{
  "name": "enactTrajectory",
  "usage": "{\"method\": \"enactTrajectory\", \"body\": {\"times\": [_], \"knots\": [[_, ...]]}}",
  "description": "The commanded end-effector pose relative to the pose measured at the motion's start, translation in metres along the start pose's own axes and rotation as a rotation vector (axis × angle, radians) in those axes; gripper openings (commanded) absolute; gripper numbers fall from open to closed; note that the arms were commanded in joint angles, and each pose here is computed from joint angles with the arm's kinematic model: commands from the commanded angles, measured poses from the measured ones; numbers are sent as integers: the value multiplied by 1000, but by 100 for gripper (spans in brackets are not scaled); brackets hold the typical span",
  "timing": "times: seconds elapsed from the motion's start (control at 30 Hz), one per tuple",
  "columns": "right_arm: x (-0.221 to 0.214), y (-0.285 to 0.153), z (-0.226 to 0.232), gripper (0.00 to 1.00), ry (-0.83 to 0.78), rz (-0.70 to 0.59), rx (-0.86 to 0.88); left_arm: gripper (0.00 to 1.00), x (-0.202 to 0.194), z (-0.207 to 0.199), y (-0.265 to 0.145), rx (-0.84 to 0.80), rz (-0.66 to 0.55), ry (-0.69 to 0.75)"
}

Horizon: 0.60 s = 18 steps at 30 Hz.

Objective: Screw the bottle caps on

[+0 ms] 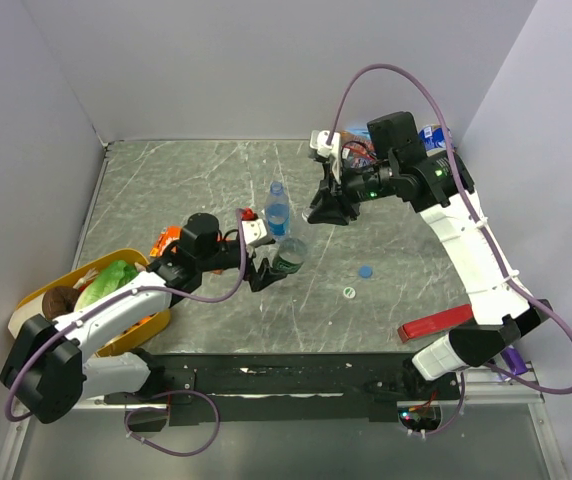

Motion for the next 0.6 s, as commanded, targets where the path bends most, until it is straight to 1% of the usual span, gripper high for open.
{"method": "enactTrajectory", "body": {"times": [0.0,0.13,0.3,0.47,0.57], "knots": [[23,-7,9,16,-28,-81,23,96,26,-14,5,-85,-75,35],[31,-6,10,14,-6,-121,37,96,27,-20,8,-127,-78,12],[48,-10,9,13,-2,-185,44,96,25,-25,10,-168,-63,20],[56,-13,8,12,-8,-210,39,96,24,-27,14,-193,-49,42],[53,-8,11,12,4,-201,59,98,25,-28,16,-204,-50,56]]}}
Point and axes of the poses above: each gripper's point midway between its finger pads, its own y axis out along the fingers, its own z axis along the line the jaws close on, x = y × z, the point moved 3 cm from there along -y, back along the fingers, and after that the axes turned 14 degrees about -y, right-handed, at the moved point
